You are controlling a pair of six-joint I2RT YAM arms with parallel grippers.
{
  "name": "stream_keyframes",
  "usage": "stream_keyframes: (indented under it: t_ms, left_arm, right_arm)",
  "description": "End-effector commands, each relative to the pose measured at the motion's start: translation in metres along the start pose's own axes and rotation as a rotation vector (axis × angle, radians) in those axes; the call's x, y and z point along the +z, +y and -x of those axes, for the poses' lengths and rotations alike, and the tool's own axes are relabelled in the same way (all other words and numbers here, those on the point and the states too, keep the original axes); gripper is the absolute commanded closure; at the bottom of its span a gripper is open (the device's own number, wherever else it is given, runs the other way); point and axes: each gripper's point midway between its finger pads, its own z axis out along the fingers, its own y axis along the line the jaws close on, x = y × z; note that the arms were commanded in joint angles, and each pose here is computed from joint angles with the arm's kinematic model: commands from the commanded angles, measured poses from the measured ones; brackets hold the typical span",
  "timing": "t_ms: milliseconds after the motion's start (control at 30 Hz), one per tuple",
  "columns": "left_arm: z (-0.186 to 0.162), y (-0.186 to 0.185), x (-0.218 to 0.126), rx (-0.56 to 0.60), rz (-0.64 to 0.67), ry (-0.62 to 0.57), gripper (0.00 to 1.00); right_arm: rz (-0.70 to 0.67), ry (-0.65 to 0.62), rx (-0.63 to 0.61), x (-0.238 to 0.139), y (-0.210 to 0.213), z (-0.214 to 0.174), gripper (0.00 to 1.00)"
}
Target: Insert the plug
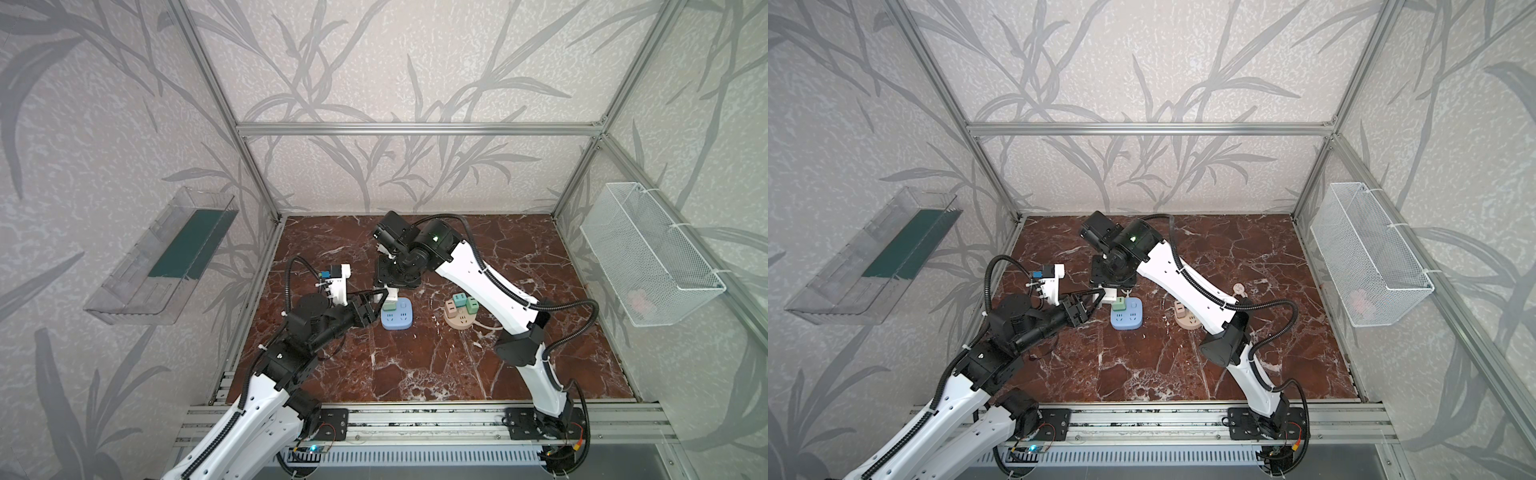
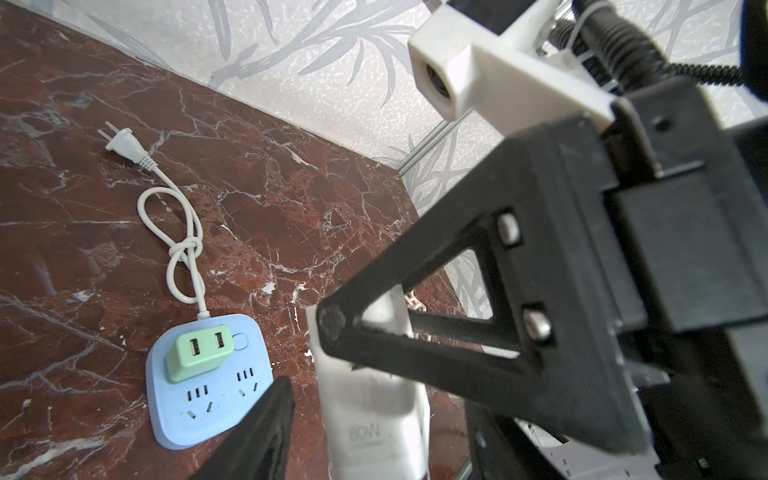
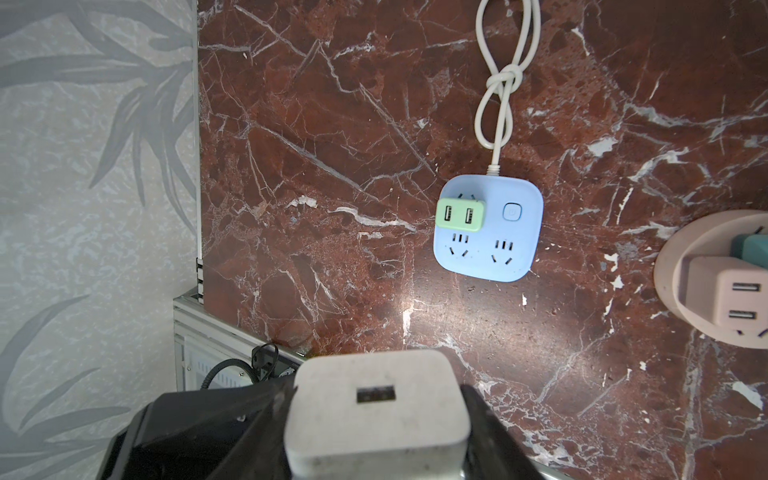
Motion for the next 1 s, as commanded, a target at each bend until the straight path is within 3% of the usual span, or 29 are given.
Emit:
stream_keyframes:
  t_ms: [0,133,300,400,500,533,600,667,767,833,867,933,967]
  left_arm:
    - [0.01,-0.006,0.001,0.013,-0.015,-0.04,0.4]
    - [0.011,-0.004,0.005,0.002,-0.012,-0.042,0.45]
    - [0.012,-0.004,0.005,0.0,-0.006,-0.048,0.59]
    - [0.013,-0.004,0.004,0.005,-0.003,-0.051,0.73]
    - [0.012,-0.003,0.003,0.005,0.002,-0.049,0.95]
    - [0.012,-0.003,0.003,0.005,0.002,-0.049,1.0]
    - [0.012,-0.002,0.002,0.005,0.005,-0.052,1.0]
    - [0.011,-0.001,0.002,0.006,0.0,-0.058,1.0]
    - [0.01,-0.002,0.001,0.012,-0.007,-0.053,1.0]
    - [0.007,-0.004,0.001,0.027,-0.01,-0.034,1.0]
    - [0.006,-0.004,0.001,0.034,-0.007,-0.024,1.0]
    - [0.005,-0.003,0.0,0.049,0.002,-0.011,1.0]
    - [0.005,-0.003,-0.001,0.056,0.009,-0.004,1.0]
  right_arm:
    - [0.059,-0.012,0.012,-0.013,0.013,-0.001,1.0]
    - [0.102,-0.027,0.032,-0.017,0.022,0.0,1.0]
    - [0.154,-0.046,0.042,-0.023,0.03,0.001,1.0]
    - [0.158,-0.063,0.04,-0.025,0.029,0.003,1.0]
    - [0.169,-0.078,0.037,-0.026,0.029,0.004,1.0]
    - [0.184,-0.079,0.036,-0.025,0.031,0.004,1.0]
    - [0.229,-0.08,0.019,-0.026,0.037,0.006,0.99]
    - [0.287,-0.067,-0.007,-0.024,0.042,0.007,0.88]
    - [0.422,-0.045,-0.044,-0.026,0.049,0.014,0.54]
    - [0.545,-0.05,-0.057,-0.03,0.051,0.019,0.41]
    - [0.597,-0.074,-0.051,-0.032,0.048,0.023,0.31]
    - [0.659,-0.141,-0.035,-0.041,0.035,0.035,0.01]
    - [0.662,-0.153,-0.023,-0.043,0.021,0.039,0.01]
